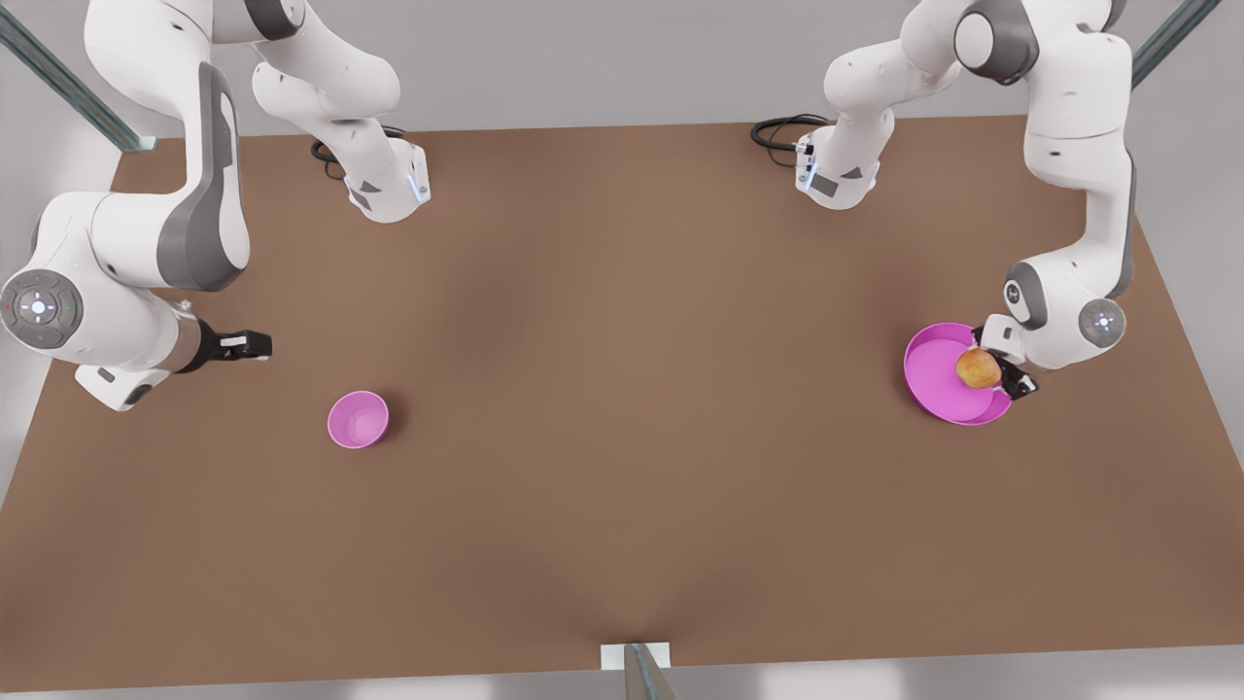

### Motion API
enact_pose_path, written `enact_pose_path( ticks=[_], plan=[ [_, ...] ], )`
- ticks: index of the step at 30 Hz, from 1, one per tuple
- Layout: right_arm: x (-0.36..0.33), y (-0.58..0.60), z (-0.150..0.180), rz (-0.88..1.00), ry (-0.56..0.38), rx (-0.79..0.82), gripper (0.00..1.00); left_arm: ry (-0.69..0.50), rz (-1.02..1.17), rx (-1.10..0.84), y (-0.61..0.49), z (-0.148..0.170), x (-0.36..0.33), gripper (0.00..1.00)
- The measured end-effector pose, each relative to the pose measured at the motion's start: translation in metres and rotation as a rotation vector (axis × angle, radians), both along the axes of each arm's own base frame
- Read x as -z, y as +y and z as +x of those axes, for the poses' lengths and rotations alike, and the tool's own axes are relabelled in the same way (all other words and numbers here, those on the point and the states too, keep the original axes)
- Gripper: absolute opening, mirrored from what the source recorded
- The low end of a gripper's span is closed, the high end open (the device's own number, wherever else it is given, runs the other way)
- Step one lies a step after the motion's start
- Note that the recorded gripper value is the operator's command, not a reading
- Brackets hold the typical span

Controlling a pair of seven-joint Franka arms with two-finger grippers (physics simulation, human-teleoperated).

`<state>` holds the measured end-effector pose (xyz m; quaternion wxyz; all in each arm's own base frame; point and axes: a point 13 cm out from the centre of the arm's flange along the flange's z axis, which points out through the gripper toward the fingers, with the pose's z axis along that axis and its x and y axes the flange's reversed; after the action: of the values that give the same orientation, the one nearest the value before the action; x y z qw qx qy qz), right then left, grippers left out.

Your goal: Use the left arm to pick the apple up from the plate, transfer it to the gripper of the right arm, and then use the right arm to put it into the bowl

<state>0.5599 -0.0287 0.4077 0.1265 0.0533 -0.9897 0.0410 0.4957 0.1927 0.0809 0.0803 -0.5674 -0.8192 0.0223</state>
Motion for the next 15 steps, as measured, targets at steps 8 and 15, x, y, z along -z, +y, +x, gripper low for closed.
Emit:
enact_pose_path(
  ticks=[8,15],
  plan=[
    [0.003,0.0,0.0,0.0,0.006,-0.001,1.0,0.004,-0.006,0.035,0.002,-0.004,0.007,1.0],
    [0.003,0.0,0.0,0.0,0.006,-0.001,1.0,0.018,-0.009,0.044,0.009,-0.01,0.02,1.0]
  ],
)
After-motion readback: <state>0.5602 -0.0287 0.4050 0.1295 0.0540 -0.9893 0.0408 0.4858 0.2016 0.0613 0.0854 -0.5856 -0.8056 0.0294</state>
